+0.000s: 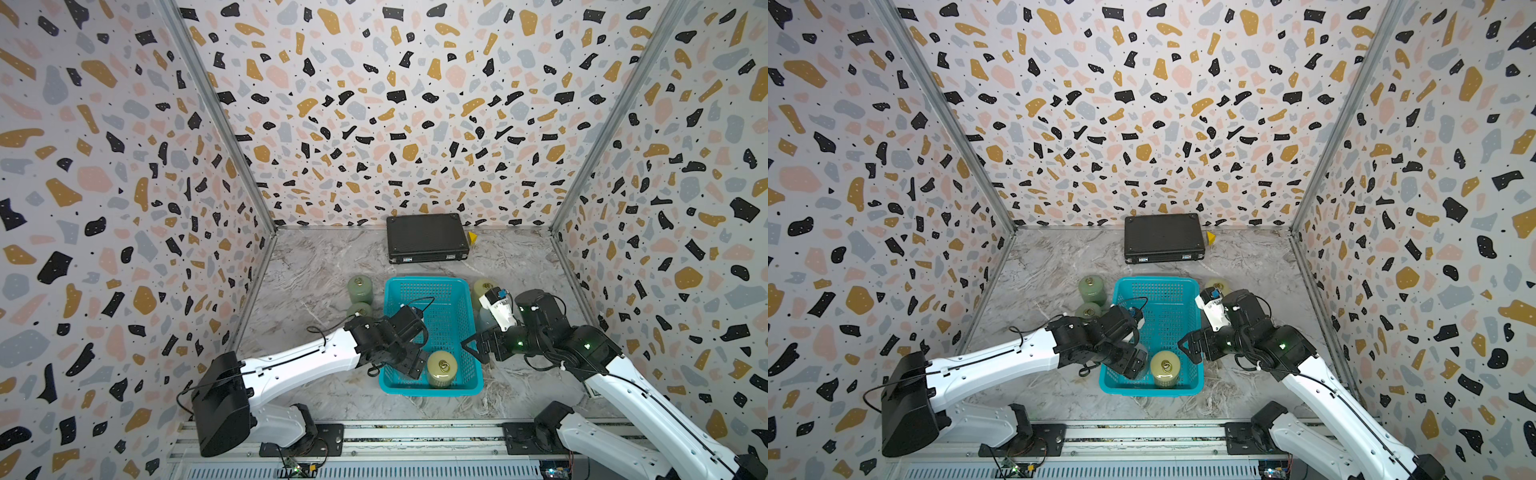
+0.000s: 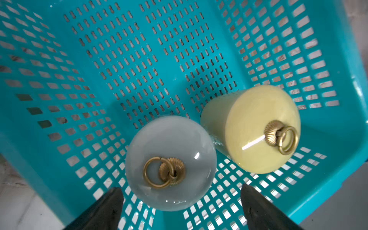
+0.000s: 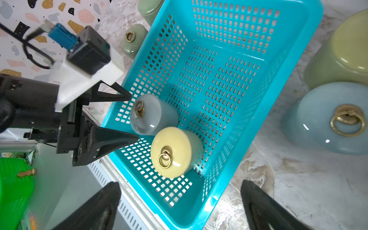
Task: Take the tea canister out of the basket
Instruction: Pick up the tea canister from the basket.
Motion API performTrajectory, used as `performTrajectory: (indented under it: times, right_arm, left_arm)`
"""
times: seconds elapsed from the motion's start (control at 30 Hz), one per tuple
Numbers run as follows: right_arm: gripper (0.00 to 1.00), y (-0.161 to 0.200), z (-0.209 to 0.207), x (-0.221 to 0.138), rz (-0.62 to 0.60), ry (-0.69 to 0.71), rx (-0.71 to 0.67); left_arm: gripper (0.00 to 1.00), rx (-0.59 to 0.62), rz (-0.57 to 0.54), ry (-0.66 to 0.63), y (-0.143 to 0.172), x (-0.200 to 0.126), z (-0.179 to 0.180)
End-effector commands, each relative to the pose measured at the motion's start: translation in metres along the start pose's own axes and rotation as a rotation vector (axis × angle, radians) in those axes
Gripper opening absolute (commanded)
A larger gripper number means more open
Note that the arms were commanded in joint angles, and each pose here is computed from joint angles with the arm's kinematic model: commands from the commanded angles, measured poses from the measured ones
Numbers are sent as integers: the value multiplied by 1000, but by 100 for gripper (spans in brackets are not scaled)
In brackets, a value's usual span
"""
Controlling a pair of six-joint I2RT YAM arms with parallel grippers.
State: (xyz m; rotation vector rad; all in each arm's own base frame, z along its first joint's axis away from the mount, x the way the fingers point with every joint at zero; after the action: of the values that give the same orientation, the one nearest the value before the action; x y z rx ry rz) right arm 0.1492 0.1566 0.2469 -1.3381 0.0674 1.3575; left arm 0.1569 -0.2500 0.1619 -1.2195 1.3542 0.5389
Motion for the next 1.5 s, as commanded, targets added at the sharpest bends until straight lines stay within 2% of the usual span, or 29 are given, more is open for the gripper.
performTrajectory:
  times: [0.0,0.5,1.0,1.33,1.4,1.47]
  right_arm:
    - [99,7,6,-3,12,-37,-9]
    - [99,10,18,3,20,-114,-36]
    - [99,11,19,3,20,-118,-36]
    - [99,11,18,3,17,-114,-32]
    - [99,10,18,4,14,-111,-31]
    - [99,10,18,4,16,-113,-30]
  left_arm:
    - [96,6,27,-80,6,8,9]
    - [91,27,121,-179,7,42,13]
    - [90,70,287,-244,25,48,21]
    - [89,74,306,-247,26,55,20]
    - [86,73,301,-242,25,56,20]
    - [77,68,287,-233,22,54,18]
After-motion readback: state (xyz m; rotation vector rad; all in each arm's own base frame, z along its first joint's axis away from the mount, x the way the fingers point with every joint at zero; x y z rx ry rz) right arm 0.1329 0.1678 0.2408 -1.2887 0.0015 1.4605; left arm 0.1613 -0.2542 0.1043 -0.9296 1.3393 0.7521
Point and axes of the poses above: each gripper's point midway between its finger pads, its own x axis out along the fingers, its own z axis along the line the jaws close on, y = z × x, the point moved 5 cm from there along -x, back along the fingers, and after that the axes turned 8 degrees about -x, right-handed, at the moved point
